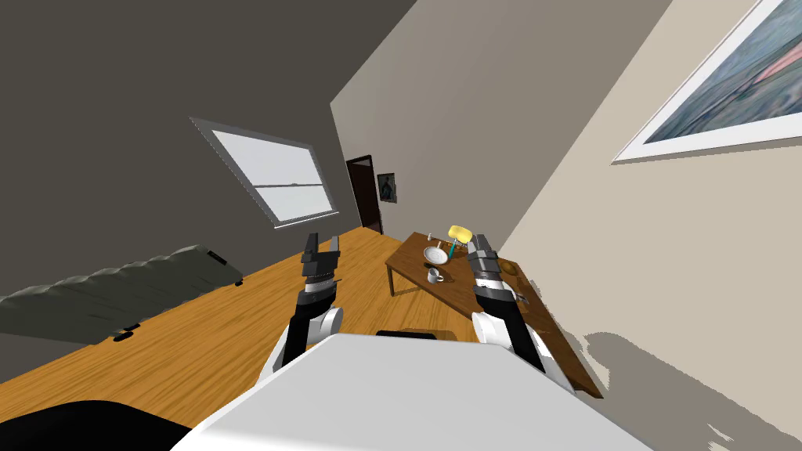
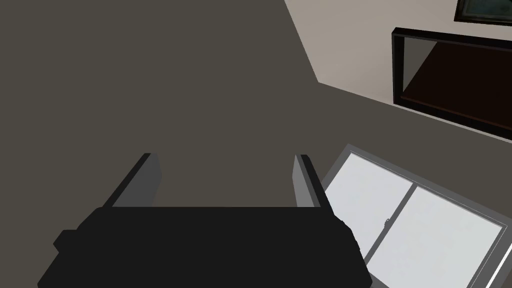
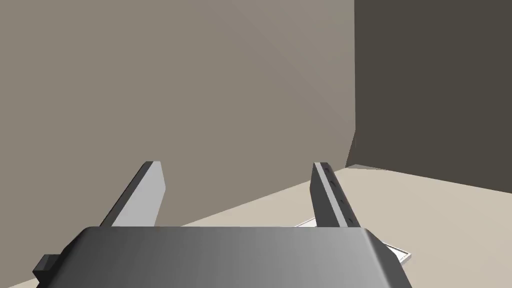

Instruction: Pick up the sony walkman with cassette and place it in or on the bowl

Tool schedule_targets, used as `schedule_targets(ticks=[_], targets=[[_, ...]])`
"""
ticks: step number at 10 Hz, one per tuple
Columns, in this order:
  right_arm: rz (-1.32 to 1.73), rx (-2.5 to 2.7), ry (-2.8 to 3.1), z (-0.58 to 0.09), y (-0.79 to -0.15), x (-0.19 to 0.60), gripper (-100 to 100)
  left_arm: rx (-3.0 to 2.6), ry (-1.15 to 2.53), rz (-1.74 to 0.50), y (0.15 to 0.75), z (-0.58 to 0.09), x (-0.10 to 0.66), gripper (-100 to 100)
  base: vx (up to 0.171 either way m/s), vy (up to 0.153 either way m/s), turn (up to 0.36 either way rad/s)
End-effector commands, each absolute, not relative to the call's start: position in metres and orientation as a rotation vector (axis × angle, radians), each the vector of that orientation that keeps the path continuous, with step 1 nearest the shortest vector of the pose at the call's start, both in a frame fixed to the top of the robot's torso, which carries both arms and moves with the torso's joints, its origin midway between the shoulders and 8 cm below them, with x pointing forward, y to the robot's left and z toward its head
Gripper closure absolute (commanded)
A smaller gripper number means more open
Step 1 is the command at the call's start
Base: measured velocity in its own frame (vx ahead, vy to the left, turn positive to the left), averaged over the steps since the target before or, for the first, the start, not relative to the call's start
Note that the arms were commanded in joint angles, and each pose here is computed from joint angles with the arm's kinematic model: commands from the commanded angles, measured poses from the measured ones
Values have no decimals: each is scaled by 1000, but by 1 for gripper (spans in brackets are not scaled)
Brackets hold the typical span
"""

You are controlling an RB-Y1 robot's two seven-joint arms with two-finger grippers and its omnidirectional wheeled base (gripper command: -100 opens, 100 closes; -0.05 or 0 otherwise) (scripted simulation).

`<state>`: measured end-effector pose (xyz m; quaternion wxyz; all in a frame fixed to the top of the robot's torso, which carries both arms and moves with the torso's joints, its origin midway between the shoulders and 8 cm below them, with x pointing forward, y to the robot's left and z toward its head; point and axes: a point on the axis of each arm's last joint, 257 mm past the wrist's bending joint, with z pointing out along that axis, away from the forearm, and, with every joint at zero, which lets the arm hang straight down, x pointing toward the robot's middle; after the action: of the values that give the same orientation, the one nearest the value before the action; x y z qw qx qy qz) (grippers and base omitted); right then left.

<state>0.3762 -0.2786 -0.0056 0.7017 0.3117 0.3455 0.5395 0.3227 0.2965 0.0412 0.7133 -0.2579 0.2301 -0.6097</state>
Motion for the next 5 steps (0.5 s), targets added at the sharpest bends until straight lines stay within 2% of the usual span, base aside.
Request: schedule_targets(ticks=[1,4,5], targets=[[1180,673,810,-12,-277,380,-100,-572,510,-1351,296,41,323,0,-4,29,21],[1105,619,930,-37,-277,392,-100,-572,510,-1351,296,41,323,0,-7,76,29],[1072,599,978,-49,-278,397,-100,-572,510,-1351,296,41,323,0,-2,149,61]])
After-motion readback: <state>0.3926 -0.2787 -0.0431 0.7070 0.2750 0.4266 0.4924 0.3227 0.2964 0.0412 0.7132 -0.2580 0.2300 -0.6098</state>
